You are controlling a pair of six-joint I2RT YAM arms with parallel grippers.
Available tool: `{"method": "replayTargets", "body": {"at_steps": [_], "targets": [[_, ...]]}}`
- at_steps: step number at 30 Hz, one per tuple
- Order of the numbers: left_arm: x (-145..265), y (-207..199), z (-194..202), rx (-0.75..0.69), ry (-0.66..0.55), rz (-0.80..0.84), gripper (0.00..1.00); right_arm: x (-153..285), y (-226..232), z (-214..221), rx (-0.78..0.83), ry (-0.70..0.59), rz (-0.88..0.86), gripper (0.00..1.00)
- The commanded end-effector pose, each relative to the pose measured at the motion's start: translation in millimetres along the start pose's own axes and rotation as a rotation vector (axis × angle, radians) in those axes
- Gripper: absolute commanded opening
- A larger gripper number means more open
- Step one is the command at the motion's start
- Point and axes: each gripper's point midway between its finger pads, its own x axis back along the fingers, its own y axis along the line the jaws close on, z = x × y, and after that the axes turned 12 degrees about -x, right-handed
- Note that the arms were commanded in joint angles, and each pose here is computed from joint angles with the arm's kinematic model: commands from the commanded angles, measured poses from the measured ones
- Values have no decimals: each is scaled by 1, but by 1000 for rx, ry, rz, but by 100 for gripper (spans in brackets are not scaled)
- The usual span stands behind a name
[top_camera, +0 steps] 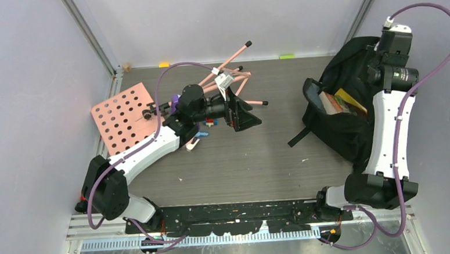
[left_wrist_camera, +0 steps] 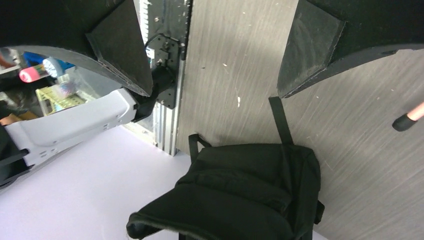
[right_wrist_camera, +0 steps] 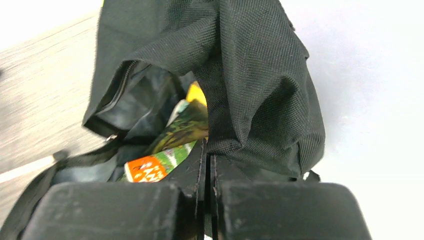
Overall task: Pack the student bag
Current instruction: Adjust the student bag at the center of the board.
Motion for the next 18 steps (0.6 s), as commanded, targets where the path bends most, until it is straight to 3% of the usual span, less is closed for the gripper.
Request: {"method": "replayTargets", "body": {"at_steps": [1, 8, 18], "targets": [[-12, 6, -8, -211, -42, 47, 99, 42, 69, 0, -29, -2, -325, 0], [-59, 21, -11, -465, -73, 84, 100, 49, 81, 9, -4, 39, -404, 1], [-102, 44, -1, -963, -52, -67, 100, 42, 88, 17, 30, 80, -437, 0]]}}
